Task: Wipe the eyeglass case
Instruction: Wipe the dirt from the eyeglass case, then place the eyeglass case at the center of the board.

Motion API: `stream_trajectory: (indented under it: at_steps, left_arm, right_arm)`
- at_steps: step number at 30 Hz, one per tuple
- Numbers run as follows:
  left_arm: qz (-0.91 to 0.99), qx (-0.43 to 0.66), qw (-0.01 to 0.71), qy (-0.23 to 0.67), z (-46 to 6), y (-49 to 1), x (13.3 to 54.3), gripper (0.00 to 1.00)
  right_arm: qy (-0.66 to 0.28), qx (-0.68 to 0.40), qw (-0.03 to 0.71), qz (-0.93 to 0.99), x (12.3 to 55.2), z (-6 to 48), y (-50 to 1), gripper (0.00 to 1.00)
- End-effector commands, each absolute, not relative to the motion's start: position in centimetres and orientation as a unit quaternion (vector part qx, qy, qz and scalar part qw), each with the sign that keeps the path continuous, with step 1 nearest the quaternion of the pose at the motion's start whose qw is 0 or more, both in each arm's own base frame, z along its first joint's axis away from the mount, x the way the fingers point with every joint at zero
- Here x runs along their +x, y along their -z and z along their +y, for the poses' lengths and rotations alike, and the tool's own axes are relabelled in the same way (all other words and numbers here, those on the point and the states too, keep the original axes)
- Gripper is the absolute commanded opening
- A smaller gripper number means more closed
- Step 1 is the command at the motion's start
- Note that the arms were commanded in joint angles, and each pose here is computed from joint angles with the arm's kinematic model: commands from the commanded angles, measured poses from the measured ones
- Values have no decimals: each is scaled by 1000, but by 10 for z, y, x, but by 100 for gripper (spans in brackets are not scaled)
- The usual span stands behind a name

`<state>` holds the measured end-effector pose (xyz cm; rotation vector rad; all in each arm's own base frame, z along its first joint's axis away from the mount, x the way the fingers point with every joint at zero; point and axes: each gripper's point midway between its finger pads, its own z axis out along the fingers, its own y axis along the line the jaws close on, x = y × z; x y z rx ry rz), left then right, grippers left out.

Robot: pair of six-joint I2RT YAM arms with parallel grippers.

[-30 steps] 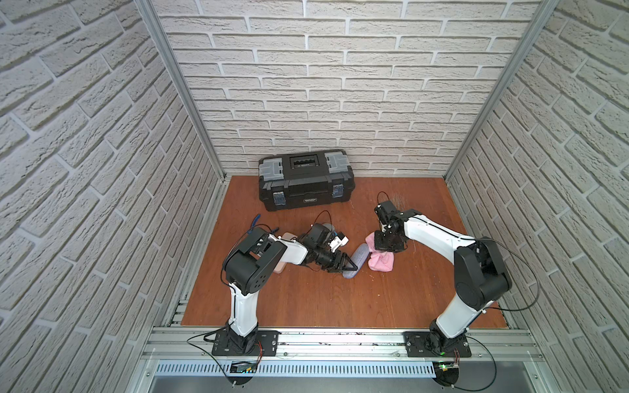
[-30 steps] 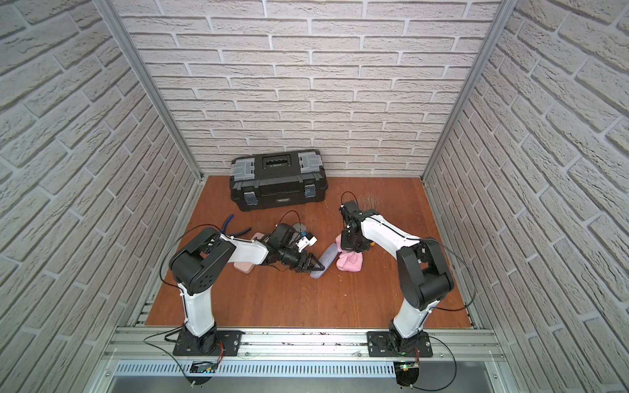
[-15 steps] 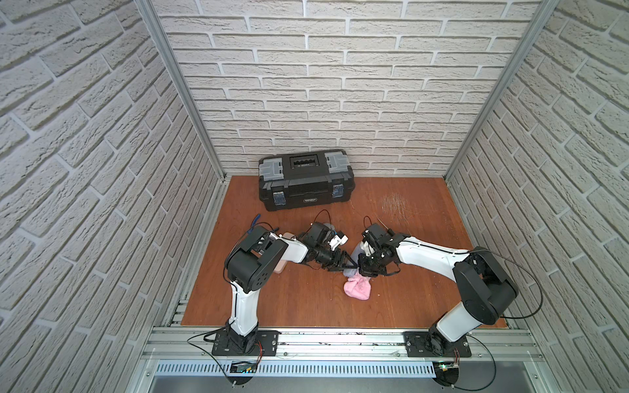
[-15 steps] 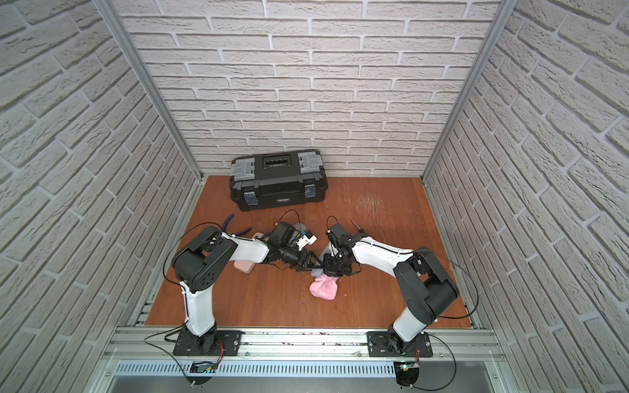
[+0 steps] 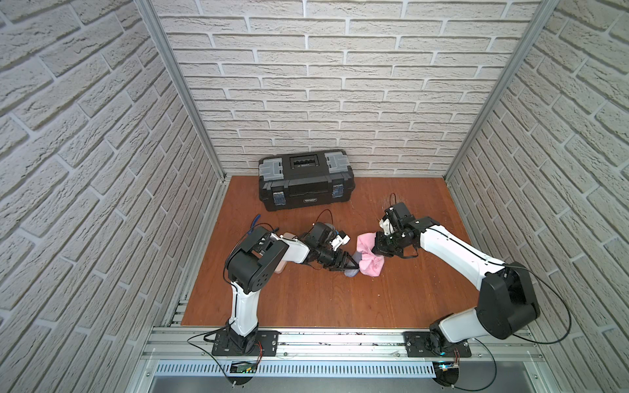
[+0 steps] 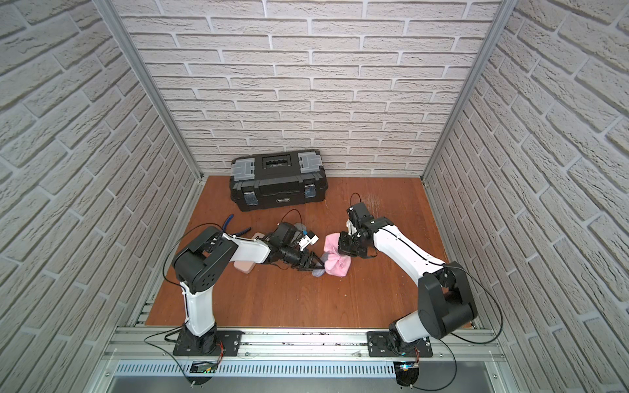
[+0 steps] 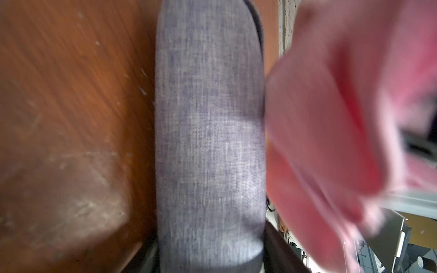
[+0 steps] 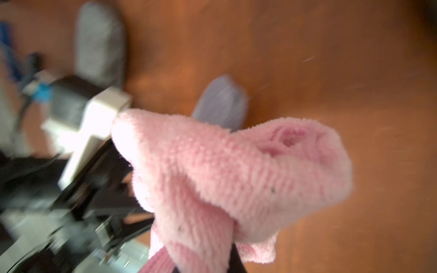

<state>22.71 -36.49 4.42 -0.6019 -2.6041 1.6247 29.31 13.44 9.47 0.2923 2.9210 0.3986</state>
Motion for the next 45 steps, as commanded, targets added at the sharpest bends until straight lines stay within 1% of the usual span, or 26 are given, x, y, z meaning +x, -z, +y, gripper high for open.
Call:
stream_trajectory:
  at_steps: [1, 4, 7, 11, 15, 19, 21, 24, 27, 30, 33, 35, 38, 41, 45]
  left_arm:
    - [-835, -198, 16, -513, -363, -43, 216, 3]
    - [-832, -204, 15, -516, -367, -46, 213, 3]
    - [-828, -210, 12, -519, -371, -50, 213, 3]
    - [-828, -208, 4, -521, -374, -50, 218, 3]
    - [-827, -203, -4, -524, -378, -50, 223, 2]
    - [-827, -196, -9, -527, -381, -49, 228, 2]
    - [-831, -192, -15, -522, -380, -48, 231, 2]
    - [-842, -182, -28, -507, -374, -44, 235, 2]
    - [-866, -171, -48, -468, -363, -35, 241, 4]
    - [-887, -168, -65, -426, -358, -30, 248, 5]
    - [-904, -169, -73, -386, -359, -28, 251, 7]
    - [-921, -162, -82, -344, -357, -23, 253, 9]
    - [-944, -164, -86, -271, -354, -17, 252, 12]
    - [-957, -160, -83, -228, -362, -18, 252, 20]
    - [-963, -147, -71, -216, -383, -19, 251, 32]
  right_arm:
    - [42, 91, 118, 988, 304, 78, -87, 2]
    - [49, 87, 118, 988, 322, 83, -74, 2]
    - [3, 79, 91, 993, 326, 106, -51, 2]
    - [-101, 46, 45, 993, 304, 156, -30, 3]
    - [-217, 21, 13, 976, 271, 207, -29, 3]
    - [-321, -17, -5, 947, 245, 252, -52, 3]
    - [-370, -46, -11, 928, 233, 273, -75, 3]
    - [-431, -75, 0, 899, 223, 288, -117, 3]
    - [-464, -99, 7, 880, 216, 289, -154, 3]
    - [-452, -77, 6, 889, 221, 267, -157, 3]
    - [-422, -28, 22, 906, 238, 226, -150, 3]
    - [-380, 10, 45, 924, 252, 193, -146, 2]
    - [-276, 76, 85, 954, 268, 139, -140, 2]
    - [-201, 117, 133, 963, 280, 102, -144, 2]
    - [-154, 153, 180, 959, 288, 78, -151, 2]
